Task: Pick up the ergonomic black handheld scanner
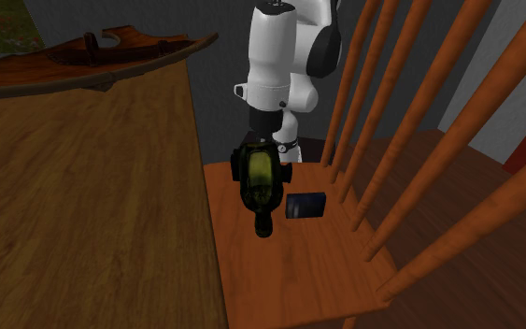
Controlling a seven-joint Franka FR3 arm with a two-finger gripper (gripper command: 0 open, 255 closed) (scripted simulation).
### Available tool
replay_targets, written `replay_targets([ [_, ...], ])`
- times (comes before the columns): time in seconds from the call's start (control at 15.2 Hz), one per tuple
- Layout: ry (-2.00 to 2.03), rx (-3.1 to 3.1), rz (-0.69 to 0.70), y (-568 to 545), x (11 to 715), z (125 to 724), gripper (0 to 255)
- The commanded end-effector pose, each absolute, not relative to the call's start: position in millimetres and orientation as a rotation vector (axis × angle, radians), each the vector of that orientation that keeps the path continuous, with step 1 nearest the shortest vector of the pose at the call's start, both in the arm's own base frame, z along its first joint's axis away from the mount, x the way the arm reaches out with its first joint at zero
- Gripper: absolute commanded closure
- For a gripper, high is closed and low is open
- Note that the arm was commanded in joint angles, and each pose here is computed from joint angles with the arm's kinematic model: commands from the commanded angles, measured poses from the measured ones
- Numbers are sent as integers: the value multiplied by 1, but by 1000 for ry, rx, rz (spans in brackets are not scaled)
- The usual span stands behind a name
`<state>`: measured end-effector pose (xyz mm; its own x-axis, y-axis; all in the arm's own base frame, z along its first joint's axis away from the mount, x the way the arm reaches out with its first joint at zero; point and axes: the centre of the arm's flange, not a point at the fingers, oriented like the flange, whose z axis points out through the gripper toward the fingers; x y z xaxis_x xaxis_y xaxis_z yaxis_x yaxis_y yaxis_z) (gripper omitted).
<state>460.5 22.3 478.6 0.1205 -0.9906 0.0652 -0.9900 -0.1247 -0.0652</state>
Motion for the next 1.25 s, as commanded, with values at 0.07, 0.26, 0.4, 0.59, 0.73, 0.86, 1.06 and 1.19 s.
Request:
replay_targets([
  [0.07, 2075, -2348, -143, 22, 461, 478, 255],
  [0.26, 2075, -2348, -143, 22, 461, 494, 255],
  [0.4, 2075, -2348, -143, 22, 461, 505, 255],
  [0.59, 2075, -2348, -143, 22, 461, 520, 255],
  [0.73, 2075, -2348, -143, 22, 461, 531, 255],
  [0.86, 2075, -2348, -143, 22, 461, 541, 255],
  [1.06, 2075, -2348, -143, 22, 461, 557, 255],
  [1.19, 2075, -2348, -143, 22, 461, 558, 255],
])
